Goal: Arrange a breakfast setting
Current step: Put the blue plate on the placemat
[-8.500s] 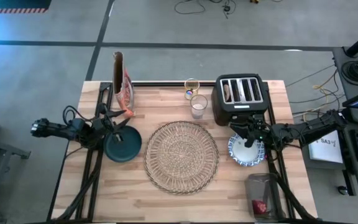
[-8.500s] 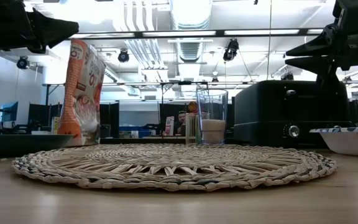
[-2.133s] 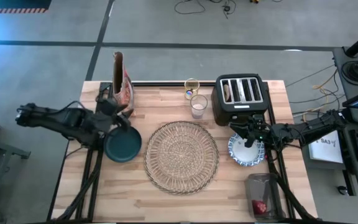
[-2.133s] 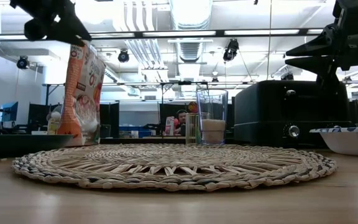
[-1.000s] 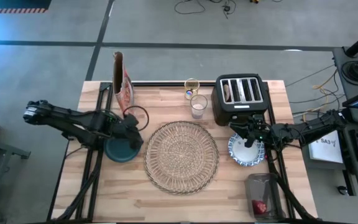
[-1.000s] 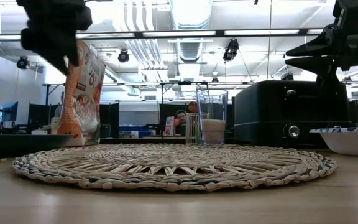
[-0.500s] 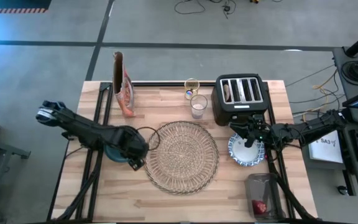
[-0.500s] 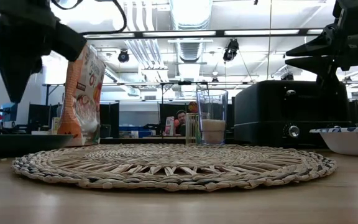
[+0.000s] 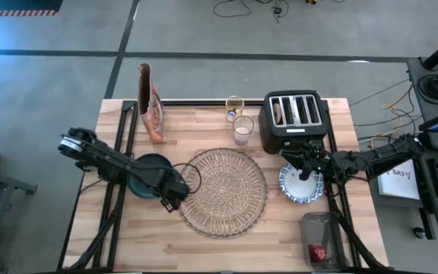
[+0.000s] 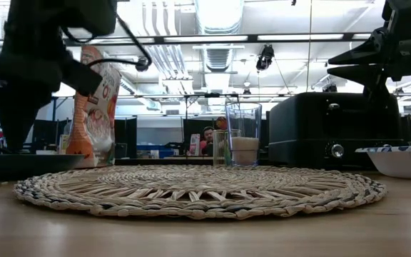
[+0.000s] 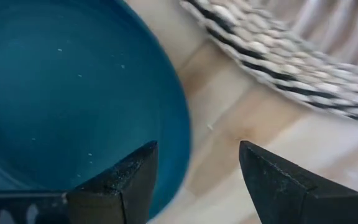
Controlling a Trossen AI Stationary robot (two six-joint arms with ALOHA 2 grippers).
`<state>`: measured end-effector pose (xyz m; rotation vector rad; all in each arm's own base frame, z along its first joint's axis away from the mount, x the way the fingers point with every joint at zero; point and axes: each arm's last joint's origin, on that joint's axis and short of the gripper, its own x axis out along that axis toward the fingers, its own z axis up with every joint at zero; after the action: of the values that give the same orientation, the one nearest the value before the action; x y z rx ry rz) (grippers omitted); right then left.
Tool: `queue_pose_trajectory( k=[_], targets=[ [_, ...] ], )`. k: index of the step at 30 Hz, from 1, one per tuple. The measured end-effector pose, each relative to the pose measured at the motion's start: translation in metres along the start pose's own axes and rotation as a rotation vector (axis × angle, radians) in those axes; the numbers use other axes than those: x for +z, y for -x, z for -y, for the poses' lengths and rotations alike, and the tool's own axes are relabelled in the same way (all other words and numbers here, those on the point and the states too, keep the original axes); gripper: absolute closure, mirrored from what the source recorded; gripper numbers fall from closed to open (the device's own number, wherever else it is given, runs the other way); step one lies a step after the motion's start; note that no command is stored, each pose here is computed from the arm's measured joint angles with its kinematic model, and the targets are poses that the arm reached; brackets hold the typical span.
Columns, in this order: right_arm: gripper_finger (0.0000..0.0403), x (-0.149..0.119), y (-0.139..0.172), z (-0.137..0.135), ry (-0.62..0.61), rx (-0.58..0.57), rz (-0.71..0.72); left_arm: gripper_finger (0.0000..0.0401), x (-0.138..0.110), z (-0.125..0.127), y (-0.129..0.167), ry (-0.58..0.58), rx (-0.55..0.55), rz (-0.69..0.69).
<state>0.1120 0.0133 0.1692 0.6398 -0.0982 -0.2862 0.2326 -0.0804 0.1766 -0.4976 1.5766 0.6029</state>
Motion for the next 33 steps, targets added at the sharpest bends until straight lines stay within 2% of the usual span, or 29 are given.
queue_pose_trajectory(
  k=[10, 14, 28, 33],
  targets=[
    [0.033, 0.0, 0.0, 0.0, 0.0, 0.0, 0.0, 0.0193, 0.006, 0.006, -0.027, -0.046, 0.148, -0.006],
    [0.033, 0.0, 0.0, 0.0, 0.0, 0.0, 0.0, 0.0207, 0.007, 0.007, -0.034, -0.078, 0.179, -0.017],
    [0.033, 0.0, 0.0, 0.0, 0.0, 0.0, 0.0, 0.0373, 0.008, 0.009, -0.039, -0.052, 0.214, -0.033],
    [0.033, 0.0, 0.0, 0.0, 0.0, 0.0, 0.0, 0.0395, 0.009, 0.01, -0.029, -0.051, 0.228, -0.044]
  ],
)
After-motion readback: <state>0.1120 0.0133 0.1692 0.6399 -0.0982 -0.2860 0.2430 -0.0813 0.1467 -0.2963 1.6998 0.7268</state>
